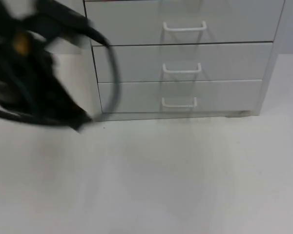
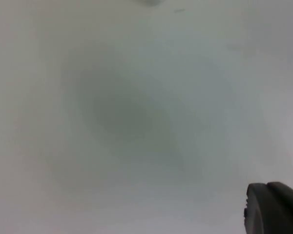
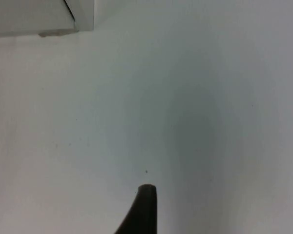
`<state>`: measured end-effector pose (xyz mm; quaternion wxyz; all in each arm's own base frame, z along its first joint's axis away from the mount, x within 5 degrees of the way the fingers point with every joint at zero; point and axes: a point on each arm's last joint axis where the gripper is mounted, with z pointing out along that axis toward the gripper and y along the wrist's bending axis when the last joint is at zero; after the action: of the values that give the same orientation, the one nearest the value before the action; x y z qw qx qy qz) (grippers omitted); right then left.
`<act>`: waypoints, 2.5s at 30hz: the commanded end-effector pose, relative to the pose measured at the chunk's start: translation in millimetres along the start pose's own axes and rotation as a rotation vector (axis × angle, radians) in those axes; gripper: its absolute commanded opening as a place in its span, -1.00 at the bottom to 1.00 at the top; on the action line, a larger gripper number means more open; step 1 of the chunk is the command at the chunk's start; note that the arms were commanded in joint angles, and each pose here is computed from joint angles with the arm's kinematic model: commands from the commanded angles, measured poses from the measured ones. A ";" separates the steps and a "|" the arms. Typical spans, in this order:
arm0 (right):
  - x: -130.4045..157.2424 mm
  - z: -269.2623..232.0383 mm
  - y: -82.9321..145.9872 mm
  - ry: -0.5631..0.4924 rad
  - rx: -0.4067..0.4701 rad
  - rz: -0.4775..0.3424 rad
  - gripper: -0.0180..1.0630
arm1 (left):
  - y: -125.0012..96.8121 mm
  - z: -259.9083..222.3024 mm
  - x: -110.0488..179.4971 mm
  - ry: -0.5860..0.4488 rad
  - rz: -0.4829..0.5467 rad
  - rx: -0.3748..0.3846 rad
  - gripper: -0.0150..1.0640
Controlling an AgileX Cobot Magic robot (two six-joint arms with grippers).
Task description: Open the drawer with the left hand, place the block into the drawer with the right hand, then close the drawer with the left hand.
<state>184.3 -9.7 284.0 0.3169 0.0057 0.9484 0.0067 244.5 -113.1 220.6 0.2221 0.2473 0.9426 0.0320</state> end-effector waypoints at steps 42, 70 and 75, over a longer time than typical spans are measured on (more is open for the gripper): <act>20.4 -86.6 30.8 -0.403 -0.147 -0.245 0.52 | 59.4 -175.7 104.4 -0.493 -0.455 -0.124 -0.98; 118.3 -166.3 22.5 -0.636 -0.170 -0.234 0.52 | -11.4 -192.6 210.8 -0.806 -0.432 -0.192 -0.98; 132.6 -170.1 21.6 -0.637 -0.175 -0.230 0.52 | -12.2 -187.7 218.1 -0.731 -0.449 -0.198 -0.98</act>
<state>-20.6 12.8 343.0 0.5973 -0.1268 0.7904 0.0487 -11.5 -10.3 302.6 0.5753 0.0141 0.8177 -0.0170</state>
